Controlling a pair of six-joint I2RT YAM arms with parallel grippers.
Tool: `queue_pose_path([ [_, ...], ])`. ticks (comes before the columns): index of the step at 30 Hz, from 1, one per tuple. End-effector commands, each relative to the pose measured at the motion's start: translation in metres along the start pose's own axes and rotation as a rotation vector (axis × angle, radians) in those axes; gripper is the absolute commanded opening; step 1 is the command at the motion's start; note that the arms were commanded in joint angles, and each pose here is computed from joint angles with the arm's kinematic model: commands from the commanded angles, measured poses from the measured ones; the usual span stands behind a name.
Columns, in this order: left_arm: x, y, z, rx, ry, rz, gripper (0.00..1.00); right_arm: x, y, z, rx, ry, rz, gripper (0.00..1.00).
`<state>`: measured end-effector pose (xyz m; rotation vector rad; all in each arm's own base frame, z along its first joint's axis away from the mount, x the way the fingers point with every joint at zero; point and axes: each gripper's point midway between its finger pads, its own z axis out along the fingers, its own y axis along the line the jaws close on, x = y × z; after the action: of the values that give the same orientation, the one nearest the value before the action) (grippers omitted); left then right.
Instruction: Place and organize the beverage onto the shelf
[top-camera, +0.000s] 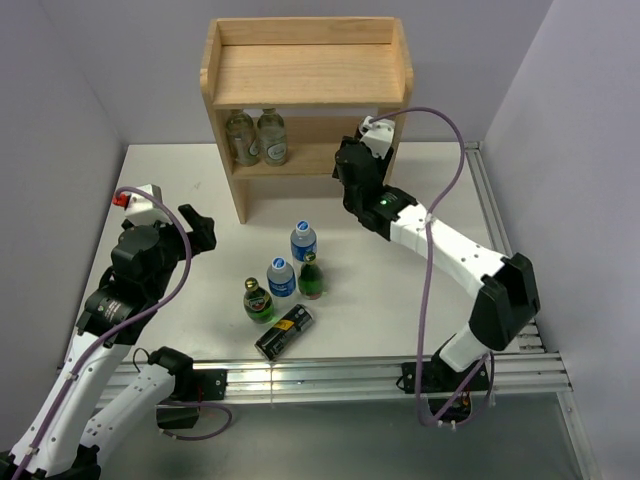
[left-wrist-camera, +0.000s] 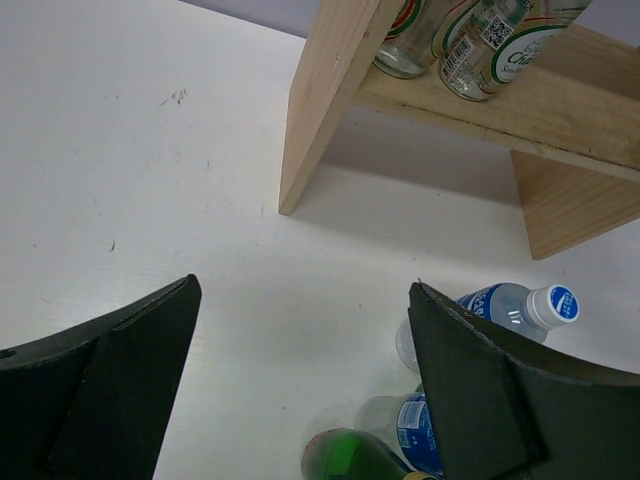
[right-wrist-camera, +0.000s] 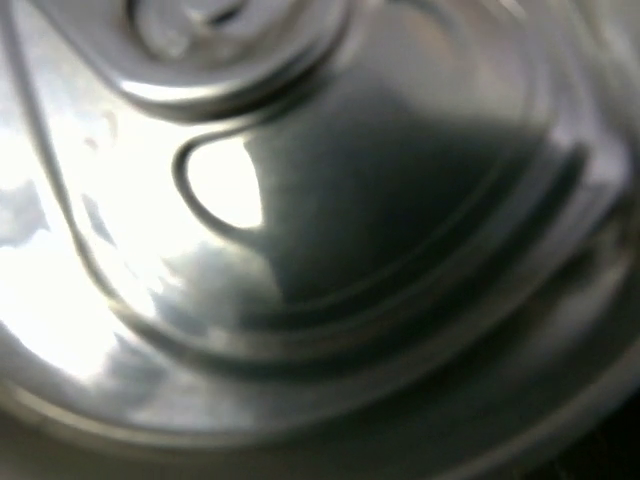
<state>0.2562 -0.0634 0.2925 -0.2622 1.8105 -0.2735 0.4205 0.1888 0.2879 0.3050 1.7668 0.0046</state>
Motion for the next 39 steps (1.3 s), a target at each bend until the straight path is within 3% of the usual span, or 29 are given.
queue_pose_path([
  [1, -0.004, -0.002, 0.000, 0.015, -0.014, 0.012, 0.92, -0.051, 0.007, 0.011, -0.034, -0.089, 0.081, 0.00],
  [12, -0.004, -0.003, 0.001, 0.021, -0.009, 0.012, 0.92, -0.038, -0.004, 0.064, 0.055, -0.088, 0.025, 0.00],
  [22, -0.004, -0.002, 0.002, 0.018, -0.009, 0.011, 0.91, -0.030, -0.015, 0.088, 0.144, -0.105, -0.020, 0.00],
  [24, -0.004, -0.002, 0.002, 0.016, -0.008, 0.010, 0.91, -0.027, -0.020, 0.089, 0.165, -0.105, -0.020, 0.13],
  [25, -0.003, -0.002, 0.002, 0.017, -0.007, 0.011, 0.91, -0.023, -0.021, 0.089, 0.168, -0.101, -0.024, 0.25],
  [26, -0.004, -0.002, 0.002, 0.016, -0.009, 0.011, 0.91, -0.024, -0.022, 0.089, 0.172, -0.109, -0.016, 0.56],
  [28, -0.003, -0.001, 0.002, 0.014, -0.008, 0.010, 0.91, -0.021, -0.023, 0.089, 0.176, -0.105, -0.012, 0.75],
  [29, -0.003, -0.002, 0.002, 0.016, -0.008, 0.008, 0.91, -0.018, -0.025, 0.089, 0.186, -0.098, -0.014, 0.90],
  [30, -0.004, -0.002, 0.002, 0.016, -0.009, 0.009, 0.91, -0.017, -0.025, 0.089, 0.187, -0.096, -0.012, 0.96],
  [31, -0.003, -0.002, 0.002, 0.016, -0.008, 0.010, 0.91, -0.017, -0.025, 0.089, 0.188, -0.095, -0.006, 1.00],
  [39, -0.004, -0.001, 0.002, 0.014, -0.011, 0.007, 0.91, -0.010, -0.023, 0.073, 0.151, -0.058, 0.019, 1.00],
])
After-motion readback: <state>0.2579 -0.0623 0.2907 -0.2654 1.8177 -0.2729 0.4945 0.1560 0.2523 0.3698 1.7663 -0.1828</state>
